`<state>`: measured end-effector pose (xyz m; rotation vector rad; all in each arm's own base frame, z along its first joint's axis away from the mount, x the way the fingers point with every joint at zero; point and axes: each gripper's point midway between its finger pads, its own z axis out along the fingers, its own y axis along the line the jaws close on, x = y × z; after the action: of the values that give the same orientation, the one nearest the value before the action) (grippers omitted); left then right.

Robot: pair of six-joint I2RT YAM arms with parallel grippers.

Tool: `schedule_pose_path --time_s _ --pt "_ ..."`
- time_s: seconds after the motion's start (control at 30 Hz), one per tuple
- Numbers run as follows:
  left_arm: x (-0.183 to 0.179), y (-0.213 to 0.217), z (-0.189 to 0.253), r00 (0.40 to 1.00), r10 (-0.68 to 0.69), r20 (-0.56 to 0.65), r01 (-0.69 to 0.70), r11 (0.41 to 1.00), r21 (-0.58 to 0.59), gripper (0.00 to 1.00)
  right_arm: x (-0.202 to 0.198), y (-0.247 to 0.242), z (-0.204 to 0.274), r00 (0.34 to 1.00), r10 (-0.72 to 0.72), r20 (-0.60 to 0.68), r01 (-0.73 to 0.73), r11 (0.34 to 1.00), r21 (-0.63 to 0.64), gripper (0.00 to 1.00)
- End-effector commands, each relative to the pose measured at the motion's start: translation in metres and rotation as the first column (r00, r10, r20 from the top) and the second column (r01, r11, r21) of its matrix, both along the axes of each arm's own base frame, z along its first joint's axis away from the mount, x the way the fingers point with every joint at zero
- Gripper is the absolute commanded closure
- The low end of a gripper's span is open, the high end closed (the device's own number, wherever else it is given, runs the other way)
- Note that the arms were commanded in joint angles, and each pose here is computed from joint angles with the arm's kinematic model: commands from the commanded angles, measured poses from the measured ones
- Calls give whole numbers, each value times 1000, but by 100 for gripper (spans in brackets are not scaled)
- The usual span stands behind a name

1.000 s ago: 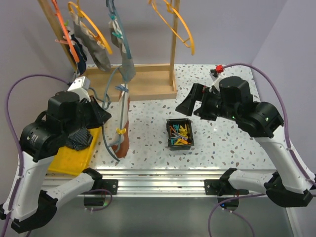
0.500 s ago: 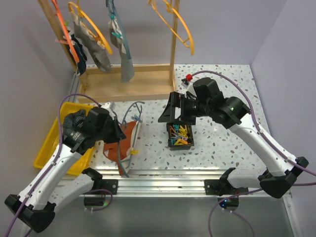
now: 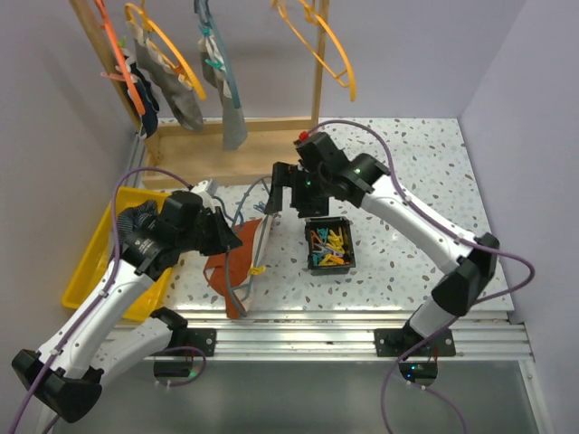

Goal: Remove the underwear clipped to the hanger
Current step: Remove the underwear from the hanger.

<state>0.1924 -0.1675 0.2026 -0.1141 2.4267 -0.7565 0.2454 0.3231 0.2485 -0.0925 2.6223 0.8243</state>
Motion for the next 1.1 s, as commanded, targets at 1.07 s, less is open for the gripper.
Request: schedule_pose_path --time_s 1.07 --pt "6 17 32 990 77 116 -79 997 10 100 40 -61 -26 938 -221 267 329 809 -487 2"
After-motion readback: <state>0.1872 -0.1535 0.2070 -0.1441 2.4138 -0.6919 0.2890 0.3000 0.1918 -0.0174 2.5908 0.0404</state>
